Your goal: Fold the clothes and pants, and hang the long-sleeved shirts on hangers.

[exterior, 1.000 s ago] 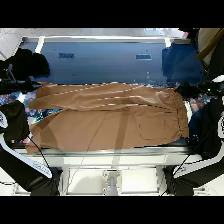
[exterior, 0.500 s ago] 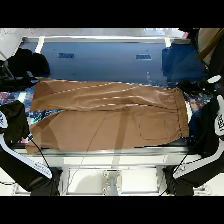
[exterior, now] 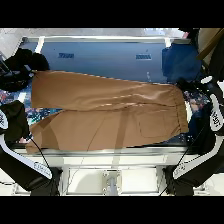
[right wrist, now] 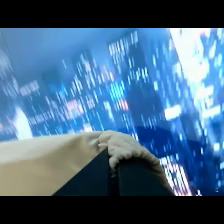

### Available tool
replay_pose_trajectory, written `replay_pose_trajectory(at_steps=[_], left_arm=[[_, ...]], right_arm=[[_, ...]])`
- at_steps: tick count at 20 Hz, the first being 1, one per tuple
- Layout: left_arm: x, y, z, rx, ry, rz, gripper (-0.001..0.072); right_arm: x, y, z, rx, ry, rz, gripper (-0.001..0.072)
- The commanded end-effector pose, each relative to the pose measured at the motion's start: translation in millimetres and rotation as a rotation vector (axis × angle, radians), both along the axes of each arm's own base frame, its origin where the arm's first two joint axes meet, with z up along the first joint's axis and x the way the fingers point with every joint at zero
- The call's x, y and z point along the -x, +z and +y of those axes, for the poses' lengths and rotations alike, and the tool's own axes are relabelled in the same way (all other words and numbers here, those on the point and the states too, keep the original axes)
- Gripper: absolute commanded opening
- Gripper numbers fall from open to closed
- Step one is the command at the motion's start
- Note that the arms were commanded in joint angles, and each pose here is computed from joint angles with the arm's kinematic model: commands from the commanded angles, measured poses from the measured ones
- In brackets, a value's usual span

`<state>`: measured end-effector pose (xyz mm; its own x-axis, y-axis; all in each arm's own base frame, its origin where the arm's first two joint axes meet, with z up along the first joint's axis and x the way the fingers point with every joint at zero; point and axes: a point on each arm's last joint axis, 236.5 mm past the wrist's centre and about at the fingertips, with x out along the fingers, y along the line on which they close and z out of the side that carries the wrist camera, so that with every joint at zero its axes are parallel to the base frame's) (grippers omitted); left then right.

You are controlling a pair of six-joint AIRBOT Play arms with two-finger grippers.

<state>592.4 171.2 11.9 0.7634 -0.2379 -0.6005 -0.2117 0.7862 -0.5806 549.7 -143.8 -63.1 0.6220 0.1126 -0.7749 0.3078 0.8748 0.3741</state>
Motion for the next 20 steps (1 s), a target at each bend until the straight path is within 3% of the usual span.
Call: replay_pose_trajectory(at_steps=[1, 5, 6, 7, 8, 12, 15, 17, 20], left_arm=[[-5.8, 7.3, 2.8, -0.025, 0.023, -0.024, 0.0009], [-7.2, 0.1, -0.6, -0.046, 0.013, -0.011, 0.001], [-7.2, 0.7, -1.3, -0.043, 0.012, -0.011, 0.0042], [-6.9, 3.5, -2.9, -0.025, 0.019, -0.011, 0.0388], [-6.6, 9.8, -3.2, 0.014, 0.05, -0.008, 0.072], [36.0, 68.8, 11.8, 0.026, 0.023, -0.006, 0.0703], [123.2, 86.3, 31.3, -0.083, -0.071, 0.176, 0.0702], [189.9, 77.1, 46.6, -0.115, -0.053, 0.336, 0.0702], [272.9, 38.7, 39.0, 0.037, 0.1, 0.435, 0.0702]], right_arm=[[-13.2, 13.2, -6.4, 0.017, -0.033, -0.051, 0.0026], [-11.1, -1.9, -3.6, -0.03, -0.076, -0.018, 0.0026], [-11.2, -2.2, -3.1, -0.038, -0.082, -0.017, 0.0037], [-13.0, 2.0, -0.4, -0.062, -0.094, -0.027, 0.0215], [-14.0, 9.1, 3.0, -0.079, -0.091, -0.036, 0.0449], [22.4, 64.9, -6.2, -0.028, -0.012, 0.012, 0.0452], [90.3, 103.8, -15.5, 0.027, 0.064, 0.134, 0.045], [126.9, 121.0, -11.1, 0.023, 0.079, 0.164, 0.0448], [164.8, 129.2, 6.0, 0.029, 0.071, 0.16, 0.0448]])
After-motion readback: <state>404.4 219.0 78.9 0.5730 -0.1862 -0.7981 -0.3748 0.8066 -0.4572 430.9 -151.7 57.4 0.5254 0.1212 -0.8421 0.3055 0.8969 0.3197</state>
